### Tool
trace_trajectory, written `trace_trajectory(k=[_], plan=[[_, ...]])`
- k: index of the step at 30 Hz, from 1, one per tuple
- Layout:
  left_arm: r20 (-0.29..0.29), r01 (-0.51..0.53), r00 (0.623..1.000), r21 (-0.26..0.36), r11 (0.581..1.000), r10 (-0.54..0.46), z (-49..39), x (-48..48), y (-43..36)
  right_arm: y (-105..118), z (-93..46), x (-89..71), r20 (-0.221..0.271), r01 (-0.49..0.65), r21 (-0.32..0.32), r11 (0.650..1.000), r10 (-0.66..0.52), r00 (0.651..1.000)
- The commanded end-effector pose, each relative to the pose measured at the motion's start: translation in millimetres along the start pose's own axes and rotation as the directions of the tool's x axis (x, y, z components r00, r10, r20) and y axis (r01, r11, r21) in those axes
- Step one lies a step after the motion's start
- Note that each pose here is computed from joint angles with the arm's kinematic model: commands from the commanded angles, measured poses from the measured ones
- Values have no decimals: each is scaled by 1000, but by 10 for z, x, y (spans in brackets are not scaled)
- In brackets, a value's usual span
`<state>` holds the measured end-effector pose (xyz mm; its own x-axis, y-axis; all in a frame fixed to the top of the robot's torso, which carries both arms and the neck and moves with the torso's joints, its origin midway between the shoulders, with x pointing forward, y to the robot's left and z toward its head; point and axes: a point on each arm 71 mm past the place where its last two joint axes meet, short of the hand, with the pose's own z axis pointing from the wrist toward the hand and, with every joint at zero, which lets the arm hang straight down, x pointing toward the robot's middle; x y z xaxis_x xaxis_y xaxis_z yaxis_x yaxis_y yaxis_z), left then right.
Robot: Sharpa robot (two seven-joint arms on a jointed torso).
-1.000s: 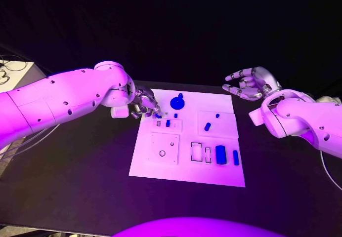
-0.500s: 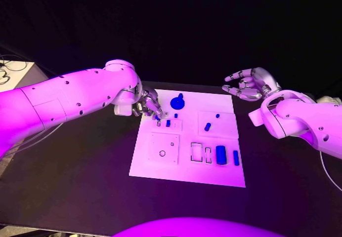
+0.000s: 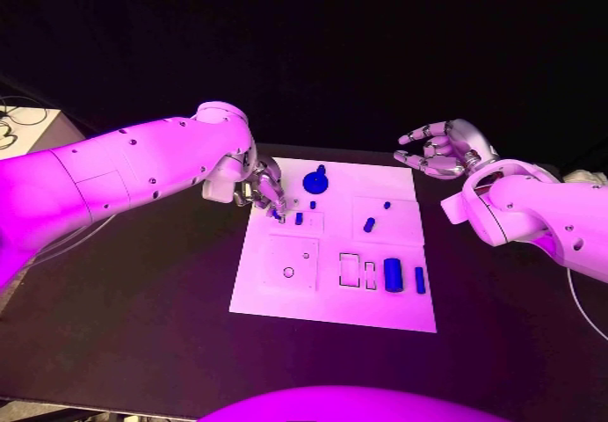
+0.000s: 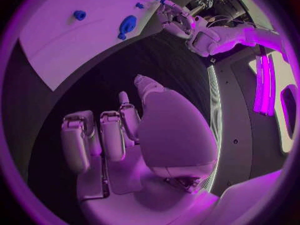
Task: Assemble the parts on the task board
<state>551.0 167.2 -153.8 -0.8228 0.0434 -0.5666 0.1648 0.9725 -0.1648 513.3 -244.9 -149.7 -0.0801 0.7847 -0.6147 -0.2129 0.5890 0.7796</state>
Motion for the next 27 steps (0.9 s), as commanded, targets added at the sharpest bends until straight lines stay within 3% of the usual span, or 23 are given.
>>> trace_trajectory(k=[1, 16, 27], plan=[[-35, -27, 999, 15, 1000, 27, 12, 21, -45, 14, 3, 17, -11, 5, -11, 1000, -5, 1000], [33, -19, 999, 12, 1000, 18, 52, -29, -93, 22, 5, 26, -12, 4, -14, 1000, -4, 1000], [29, -25, 999, 12, 1000, 25, 57, -23, -101, 20, 3, 24, -12, 4, -13, 1000, -4, 1000]])
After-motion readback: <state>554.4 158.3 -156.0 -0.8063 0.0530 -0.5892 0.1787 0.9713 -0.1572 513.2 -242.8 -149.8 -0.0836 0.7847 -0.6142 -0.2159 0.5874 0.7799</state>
